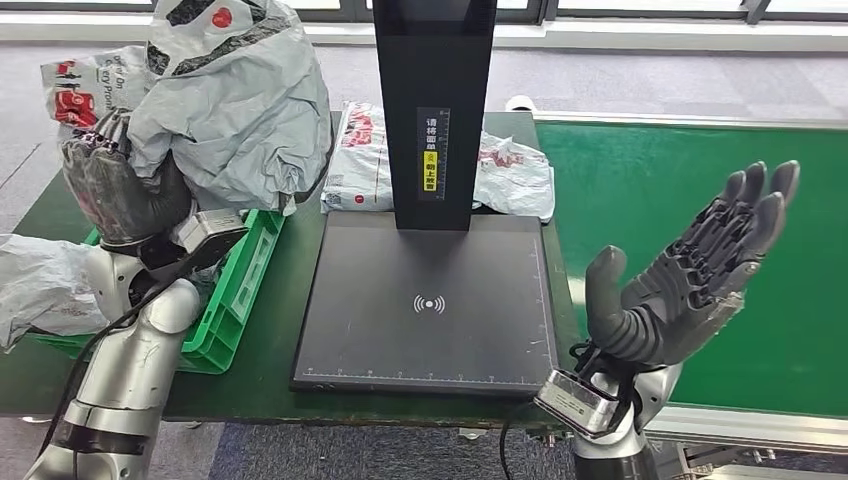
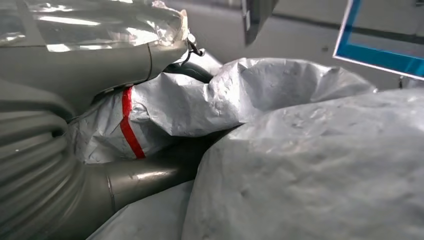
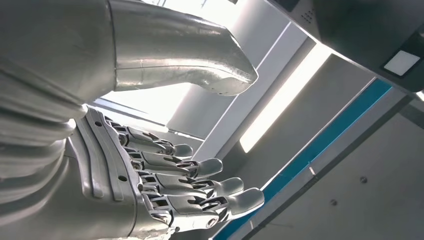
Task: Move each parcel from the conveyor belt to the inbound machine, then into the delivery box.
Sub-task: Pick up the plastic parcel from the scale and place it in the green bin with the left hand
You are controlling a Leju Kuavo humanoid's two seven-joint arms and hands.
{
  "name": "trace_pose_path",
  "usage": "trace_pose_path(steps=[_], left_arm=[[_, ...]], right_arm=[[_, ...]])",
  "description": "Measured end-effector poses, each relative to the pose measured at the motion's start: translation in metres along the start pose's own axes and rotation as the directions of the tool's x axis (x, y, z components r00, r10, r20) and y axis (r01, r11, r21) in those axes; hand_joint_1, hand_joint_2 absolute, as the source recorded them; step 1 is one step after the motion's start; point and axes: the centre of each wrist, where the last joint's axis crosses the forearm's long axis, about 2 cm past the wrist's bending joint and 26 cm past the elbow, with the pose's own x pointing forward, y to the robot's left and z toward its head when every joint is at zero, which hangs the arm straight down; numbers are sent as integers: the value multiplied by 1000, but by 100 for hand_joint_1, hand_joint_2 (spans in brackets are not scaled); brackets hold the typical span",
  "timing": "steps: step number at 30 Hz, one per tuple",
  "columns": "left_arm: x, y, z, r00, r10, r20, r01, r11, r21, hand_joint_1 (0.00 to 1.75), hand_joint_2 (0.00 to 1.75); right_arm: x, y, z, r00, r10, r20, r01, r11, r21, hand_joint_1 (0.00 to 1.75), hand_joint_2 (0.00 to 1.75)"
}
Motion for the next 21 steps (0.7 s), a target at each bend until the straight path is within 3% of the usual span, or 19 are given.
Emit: trace_pose_path(steps=[5, 8, 13, 17, 21], left_arm=[[-37, 1, 2, 968, -245, -59, 233, 959, -162, 175, 175], [-61, 0, 6, 936, -335, -105, 293, 911, -290, 175, 175], [-83, -1, 14, 895, -427, -125, 357, 857, -371, 175, 175], [-110, -1, 31, 771, -632, -79, 532, 706, -467, 175, 175], [-140, 4, 57, 694, -718, -56, 571, 595, -566, 175, 175]], right_arm=[[-1, -3, 3, 1000, 9, -11, -9, 1000, 0, 0, 175], [-3, -5, 4, 1000, 15, -18, -15, 1000, -2, 0, 175], [-4, -5, 4, 1000, 16, -22, -16, 1000, -5, 0, 175], [-5, -4, 1, 1000, 12, -21, -12, 1000, -13, 0, 175], [-6, -2, -2, 1000, 4, -22, -5, 1000, -21, 0, 175]])
